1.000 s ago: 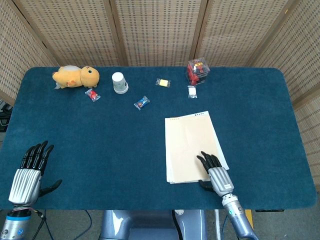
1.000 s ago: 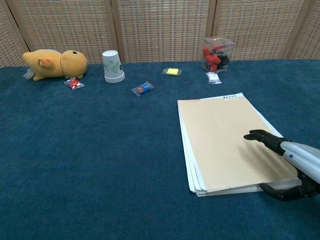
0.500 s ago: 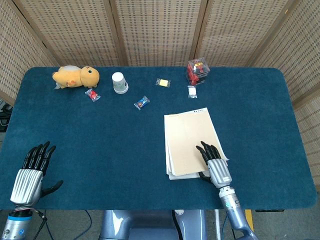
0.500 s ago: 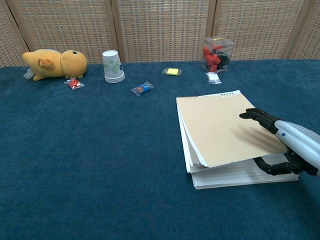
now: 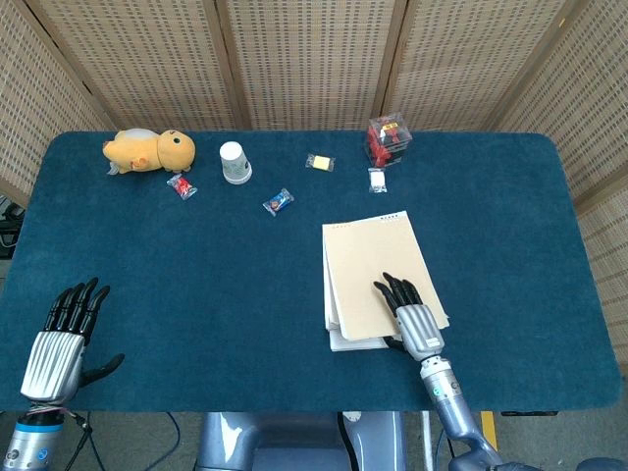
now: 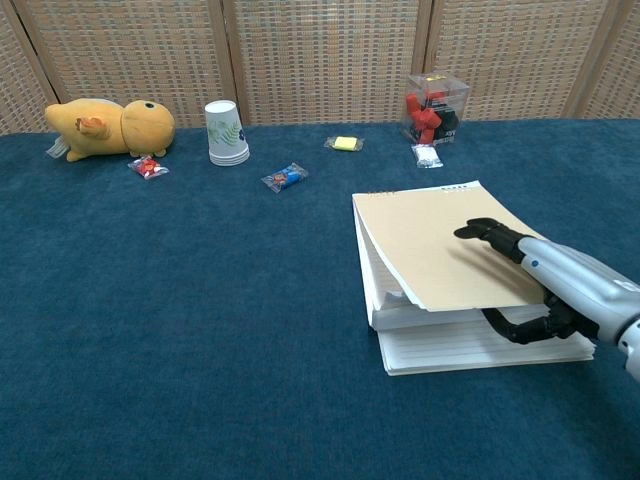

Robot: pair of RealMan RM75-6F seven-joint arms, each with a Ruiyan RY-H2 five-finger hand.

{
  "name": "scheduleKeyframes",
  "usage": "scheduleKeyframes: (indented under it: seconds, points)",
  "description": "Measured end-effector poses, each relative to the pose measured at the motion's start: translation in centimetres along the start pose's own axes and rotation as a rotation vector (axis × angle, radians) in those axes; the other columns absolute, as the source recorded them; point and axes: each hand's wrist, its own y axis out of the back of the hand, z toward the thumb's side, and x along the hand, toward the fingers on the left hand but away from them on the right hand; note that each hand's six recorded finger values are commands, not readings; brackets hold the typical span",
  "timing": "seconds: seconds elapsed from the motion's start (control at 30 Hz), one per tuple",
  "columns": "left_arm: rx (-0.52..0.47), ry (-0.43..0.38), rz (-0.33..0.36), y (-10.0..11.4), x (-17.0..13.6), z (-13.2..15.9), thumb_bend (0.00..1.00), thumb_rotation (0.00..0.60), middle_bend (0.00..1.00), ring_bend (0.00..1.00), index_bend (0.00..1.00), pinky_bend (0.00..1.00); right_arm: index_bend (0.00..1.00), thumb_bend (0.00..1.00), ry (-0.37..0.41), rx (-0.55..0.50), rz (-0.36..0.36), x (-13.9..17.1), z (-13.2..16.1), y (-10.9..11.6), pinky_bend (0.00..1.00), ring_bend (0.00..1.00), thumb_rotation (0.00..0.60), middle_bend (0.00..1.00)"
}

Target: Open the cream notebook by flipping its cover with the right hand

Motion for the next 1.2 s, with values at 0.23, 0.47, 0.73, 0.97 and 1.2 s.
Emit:
scheduleKeyframes:
  seconds: [0.23, 0.47, 0.73, 0.97, 1.2]
  points:
    - [-0.001, -0.003, -0.002, 0.0, 0.0, 0.0, 0.14, 0.600, 0.00, 0.00, 0.00, 0.05, 0.12, 0.63, -0.005, 0.010, 0.030, -1.0, 0.9, 0.3, 0.02, 0.00, 0.600, 0.00]
    - [-0.003, -0.001, -0.006, 0.0, 0.0, 0.0, 0.14, 0.600, 0.00, 0.00, 0.00, 0.05, 0.12, 0.62, -0.012, 0.035, 0.072, -1.7, 1.5, 0.4, 0.02, 0.00, 0.600, 0.00]
    - [-0.002, -0.003, -0.009, -0.1, 0.0, 0.0, 0.14, 0.600, 0.00, 0.00, 0.00, 0.05, 0.12, 0.63, -0.035, 0.078, 0.159, -1.3, 1.3, -0.6, 0.02, 0.00, 0.600, 0.00]
    - [-0.003, -0.005, -0.010, -0.1, 0.0, 0.1, 0.14, 0.600, 0.00, 0.00, 0.00, 0.05, 0.12, 0.61, -0.033, 0.081, 0.163, -1.9, 1.7, -0.5, 0.02, 0.00, 0.600, 0.00]
    - [-0.004, -0.006, -0.011, -0.2, 0.0, 0.1, 0.14, 0.600, 0.00, 0.00, 0.00, 0.05, 0.15, 0.61, -0.042, 0.092, 0.148, -3.0, 2.0, -0.6, 0.05, 0.00, 0.600, 0.00]
